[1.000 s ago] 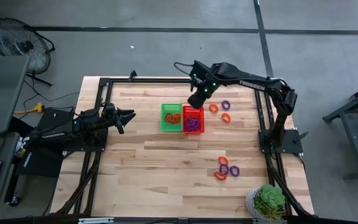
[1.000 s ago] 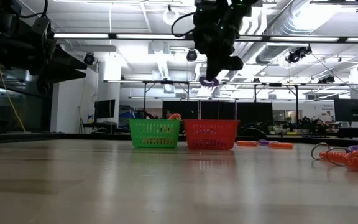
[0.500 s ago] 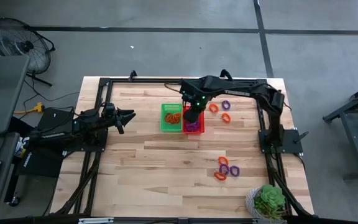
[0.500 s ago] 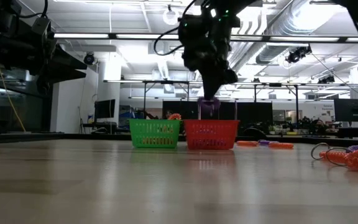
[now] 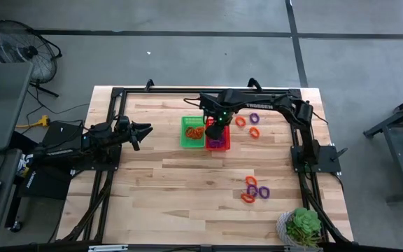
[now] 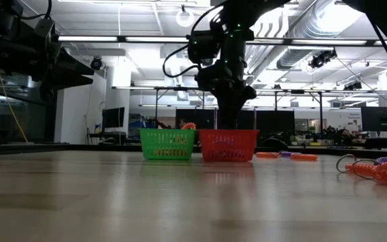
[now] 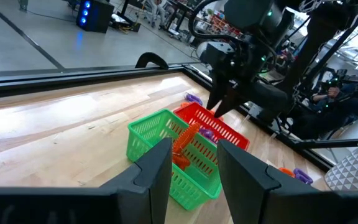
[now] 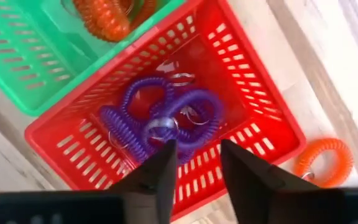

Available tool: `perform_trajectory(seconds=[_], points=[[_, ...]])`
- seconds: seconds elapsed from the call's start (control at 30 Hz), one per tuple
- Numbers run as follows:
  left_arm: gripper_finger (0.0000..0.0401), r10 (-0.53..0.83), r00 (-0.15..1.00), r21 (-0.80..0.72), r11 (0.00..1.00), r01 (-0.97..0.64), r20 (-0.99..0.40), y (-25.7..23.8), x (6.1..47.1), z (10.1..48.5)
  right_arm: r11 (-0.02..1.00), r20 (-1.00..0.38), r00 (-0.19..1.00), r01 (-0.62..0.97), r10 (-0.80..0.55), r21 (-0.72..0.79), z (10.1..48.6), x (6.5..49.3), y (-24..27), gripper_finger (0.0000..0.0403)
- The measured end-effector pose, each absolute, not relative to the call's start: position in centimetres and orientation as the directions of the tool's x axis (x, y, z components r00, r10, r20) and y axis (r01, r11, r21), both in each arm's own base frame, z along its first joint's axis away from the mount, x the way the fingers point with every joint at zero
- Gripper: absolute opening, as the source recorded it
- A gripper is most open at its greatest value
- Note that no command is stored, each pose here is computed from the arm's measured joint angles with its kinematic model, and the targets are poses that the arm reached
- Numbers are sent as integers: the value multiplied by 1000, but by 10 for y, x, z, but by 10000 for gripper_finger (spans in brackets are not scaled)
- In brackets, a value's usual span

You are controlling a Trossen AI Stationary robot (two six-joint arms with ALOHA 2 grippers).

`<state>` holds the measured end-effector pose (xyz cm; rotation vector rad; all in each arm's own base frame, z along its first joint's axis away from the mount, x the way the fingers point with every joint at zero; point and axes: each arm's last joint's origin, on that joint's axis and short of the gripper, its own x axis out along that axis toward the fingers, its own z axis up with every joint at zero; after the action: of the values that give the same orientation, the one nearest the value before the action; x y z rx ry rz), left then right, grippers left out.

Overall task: Sort spring keychains
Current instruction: Put the purple spring keychain into the orange bin

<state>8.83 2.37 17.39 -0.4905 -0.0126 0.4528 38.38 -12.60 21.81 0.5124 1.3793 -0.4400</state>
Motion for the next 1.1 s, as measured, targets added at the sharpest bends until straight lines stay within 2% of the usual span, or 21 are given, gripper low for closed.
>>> perform_trajectory(seconds=[0.17, 0.37, 0.63, 0.97, 1.1], points=[[126, 423, 901, -458, 785, -417, -95, 24, 88, 174, 798, -993, 108, 594, 43, 99, 219, 378, -129, 177], [126, 423, 901, -457, 785, -417, -96, 24, 88, 174, 772, -999, 3, 634, -47, -34, 225, 366, -145, 216], [126, 423, 901, -458, 785, -417, -95, 24, 88, 174, 701, -987, -106, 695, -118, -159, 229, 343, -180, 222], [126, 423, 901, -458, 785, -417, -96, 24, 88, 174, 606, -985, -154, 777, -83, -173, 210, 309, -223, 222], [126, 423, 901, -458, 785, -417, -96, 24, 88, 174, 575, -990, -127, 806, -59, -138, 199, 290, -226, 222]])
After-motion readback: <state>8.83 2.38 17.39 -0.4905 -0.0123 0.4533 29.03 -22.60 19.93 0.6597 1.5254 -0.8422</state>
